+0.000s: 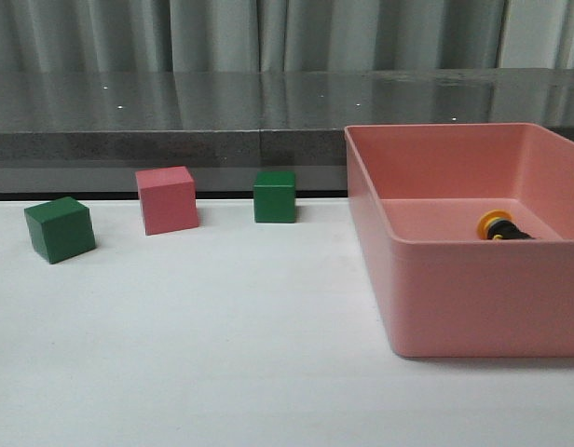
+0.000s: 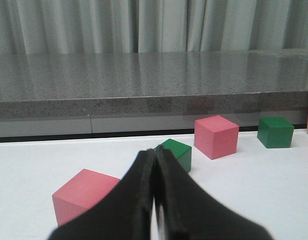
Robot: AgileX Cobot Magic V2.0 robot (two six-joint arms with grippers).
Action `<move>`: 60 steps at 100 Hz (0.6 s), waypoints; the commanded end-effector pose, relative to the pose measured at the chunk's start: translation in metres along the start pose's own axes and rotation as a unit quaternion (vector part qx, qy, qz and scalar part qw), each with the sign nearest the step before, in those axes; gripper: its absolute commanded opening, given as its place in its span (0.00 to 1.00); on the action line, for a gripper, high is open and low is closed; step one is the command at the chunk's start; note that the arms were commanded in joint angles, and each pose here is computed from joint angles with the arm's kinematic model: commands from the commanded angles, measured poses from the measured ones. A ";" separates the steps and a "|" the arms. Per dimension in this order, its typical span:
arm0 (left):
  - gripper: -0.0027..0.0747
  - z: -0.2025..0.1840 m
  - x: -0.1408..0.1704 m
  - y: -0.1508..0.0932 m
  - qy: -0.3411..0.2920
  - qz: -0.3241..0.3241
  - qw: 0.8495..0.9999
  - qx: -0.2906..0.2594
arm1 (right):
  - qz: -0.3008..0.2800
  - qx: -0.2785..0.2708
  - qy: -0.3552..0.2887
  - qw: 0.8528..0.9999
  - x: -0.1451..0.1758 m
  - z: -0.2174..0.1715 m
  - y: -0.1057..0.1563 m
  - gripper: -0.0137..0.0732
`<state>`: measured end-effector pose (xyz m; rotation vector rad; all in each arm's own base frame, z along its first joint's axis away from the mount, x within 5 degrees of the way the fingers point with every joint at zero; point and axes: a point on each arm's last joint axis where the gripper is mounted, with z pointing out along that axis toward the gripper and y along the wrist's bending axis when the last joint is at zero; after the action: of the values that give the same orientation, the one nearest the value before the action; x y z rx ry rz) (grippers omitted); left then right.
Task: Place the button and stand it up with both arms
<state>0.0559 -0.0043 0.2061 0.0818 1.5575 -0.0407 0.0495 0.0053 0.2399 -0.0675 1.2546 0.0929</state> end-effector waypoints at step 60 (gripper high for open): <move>0.01 0.000 0.006 -0.001 -0.032 -0.008 0.999 0.004 | 0.080 -0.004 0.313 0.947 -0.120 0.176 0.005 0.07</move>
<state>0.0559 -0.0043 0.2061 0.0818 1.5575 -0.0407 0.1531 0.0212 0.3886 0.0108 1.9166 0.2255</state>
